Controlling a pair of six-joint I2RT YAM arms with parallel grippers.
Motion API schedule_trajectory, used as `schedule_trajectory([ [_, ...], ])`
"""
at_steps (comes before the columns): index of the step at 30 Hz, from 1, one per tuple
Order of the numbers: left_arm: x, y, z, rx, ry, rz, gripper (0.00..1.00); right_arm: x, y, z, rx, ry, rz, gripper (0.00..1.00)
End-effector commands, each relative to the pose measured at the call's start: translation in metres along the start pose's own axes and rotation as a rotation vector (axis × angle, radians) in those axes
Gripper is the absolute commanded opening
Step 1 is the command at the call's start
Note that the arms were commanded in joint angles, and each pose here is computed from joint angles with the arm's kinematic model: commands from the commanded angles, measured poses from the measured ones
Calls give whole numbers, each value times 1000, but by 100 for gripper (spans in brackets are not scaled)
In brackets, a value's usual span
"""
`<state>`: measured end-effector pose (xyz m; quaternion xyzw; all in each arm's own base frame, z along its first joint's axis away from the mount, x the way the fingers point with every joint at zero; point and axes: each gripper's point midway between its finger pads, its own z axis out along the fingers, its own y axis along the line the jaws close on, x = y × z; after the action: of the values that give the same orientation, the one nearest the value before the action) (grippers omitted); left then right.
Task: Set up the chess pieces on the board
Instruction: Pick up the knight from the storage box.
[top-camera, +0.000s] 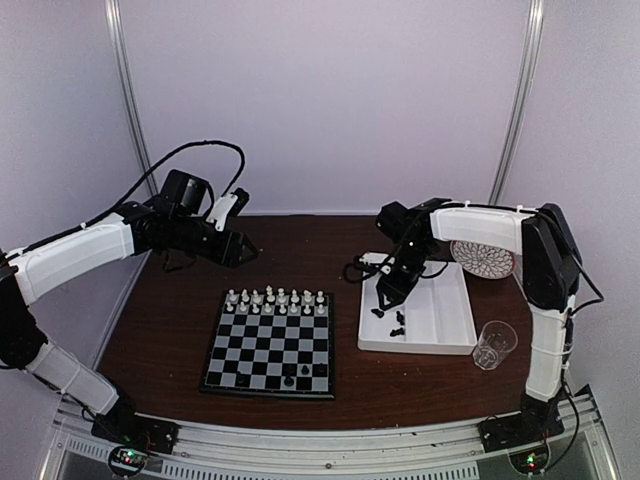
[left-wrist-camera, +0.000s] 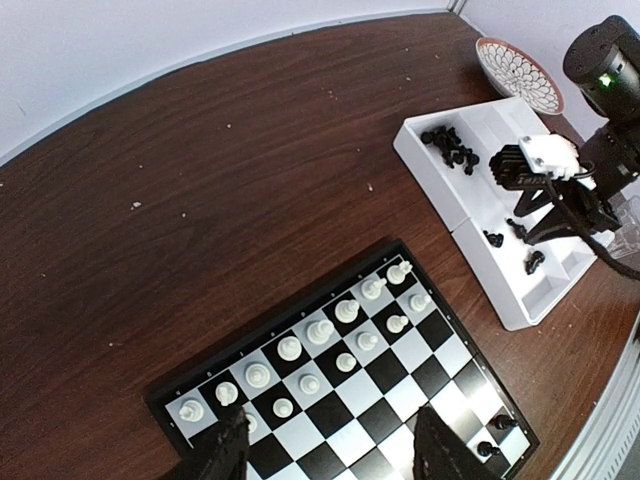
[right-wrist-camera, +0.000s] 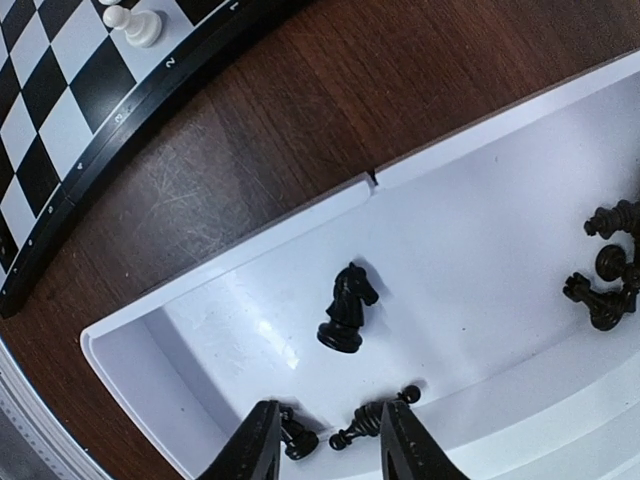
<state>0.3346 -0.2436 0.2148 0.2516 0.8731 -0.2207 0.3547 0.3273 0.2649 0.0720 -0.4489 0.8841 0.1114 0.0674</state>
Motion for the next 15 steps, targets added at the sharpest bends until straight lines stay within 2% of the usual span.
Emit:
schedule_trajectory([
  [1, -13, 3, -3, -8, -44, 16, 56, -1, 11, 19, -17, 19, 16, 38],
  [15, -14, 2, -5, -9, -47, 19, 56, 1, -4, 40, 76, 79, 39, 32],
])
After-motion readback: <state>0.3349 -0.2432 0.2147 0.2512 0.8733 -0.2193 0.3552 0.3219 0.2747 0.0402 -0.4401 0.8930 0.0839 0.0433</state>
